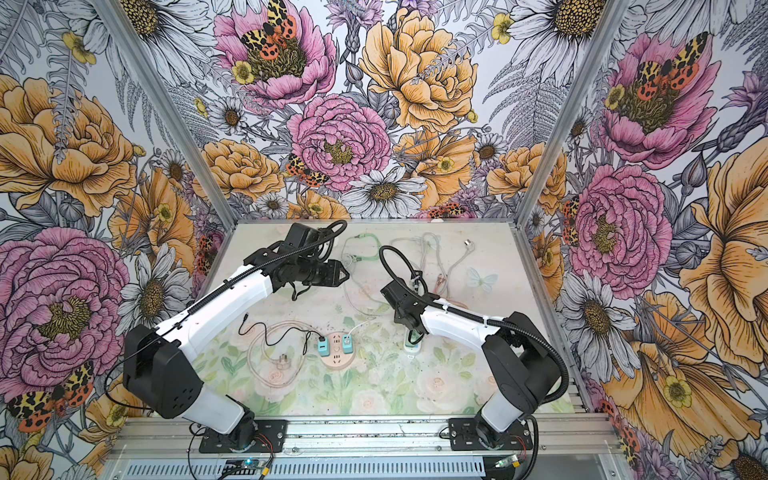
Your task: Insert the plug
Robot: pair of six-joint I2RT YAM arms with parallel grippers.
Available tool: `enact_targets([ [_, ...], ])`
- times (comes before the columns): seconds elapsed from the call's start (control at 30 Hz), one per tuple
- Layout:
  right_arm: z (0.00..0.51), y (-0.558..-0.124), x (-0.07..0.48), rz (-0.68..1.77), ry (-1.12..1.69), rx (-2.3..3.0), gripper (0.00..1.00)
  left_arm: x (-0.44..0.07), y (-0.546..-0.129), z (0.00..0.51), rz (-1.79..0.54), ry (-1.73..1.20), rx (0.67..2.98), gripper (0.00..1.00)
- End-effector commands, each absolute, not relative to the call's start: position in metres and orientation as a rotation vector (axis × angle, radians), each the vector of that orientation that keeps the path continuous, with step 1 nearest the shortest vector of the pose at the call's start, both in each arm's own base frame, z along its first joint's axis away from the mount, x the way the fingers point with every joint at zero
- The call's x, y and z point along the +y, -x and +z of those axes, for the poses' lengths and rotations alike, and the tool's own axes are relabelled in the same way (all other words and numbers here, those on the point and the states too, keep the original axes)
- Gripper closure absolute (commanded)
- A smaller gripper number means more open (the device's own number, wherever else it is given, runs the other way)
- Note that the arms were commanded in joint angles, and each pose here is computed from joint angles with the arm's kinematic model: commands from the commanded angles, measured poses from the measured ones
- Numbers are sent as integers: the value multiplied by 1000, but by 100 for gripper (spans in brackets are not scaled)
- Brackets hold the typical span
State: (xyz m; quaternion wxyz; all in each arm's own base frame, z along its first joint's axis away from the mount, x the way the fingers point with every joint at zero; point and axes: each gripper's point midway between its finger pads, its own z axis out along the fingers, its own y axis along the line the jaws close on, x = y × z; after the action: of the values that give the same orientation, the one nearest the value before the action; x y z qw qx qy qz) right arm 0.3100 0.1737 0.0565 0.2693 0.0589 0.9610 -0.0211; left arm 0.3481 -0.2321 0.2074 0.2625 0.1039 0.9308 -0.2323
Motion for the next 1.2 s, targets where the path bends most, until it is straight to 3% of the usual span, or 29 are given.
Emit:
enact_targets([
  [0.0, -26, -222, 140, -234, -47, 3009, 100, -233, -346, 221, -665, -256, 2479, 60],
  [0.57, -6, -238, 152, -149, -25, 2953, 100, -228, -342, 230, -612, -218, 2464, 60],
  [1.17, 25, -261, 164, -91, 3, 2869, 83, -230, -344, 250, -610, -198, 2426, 57],
])
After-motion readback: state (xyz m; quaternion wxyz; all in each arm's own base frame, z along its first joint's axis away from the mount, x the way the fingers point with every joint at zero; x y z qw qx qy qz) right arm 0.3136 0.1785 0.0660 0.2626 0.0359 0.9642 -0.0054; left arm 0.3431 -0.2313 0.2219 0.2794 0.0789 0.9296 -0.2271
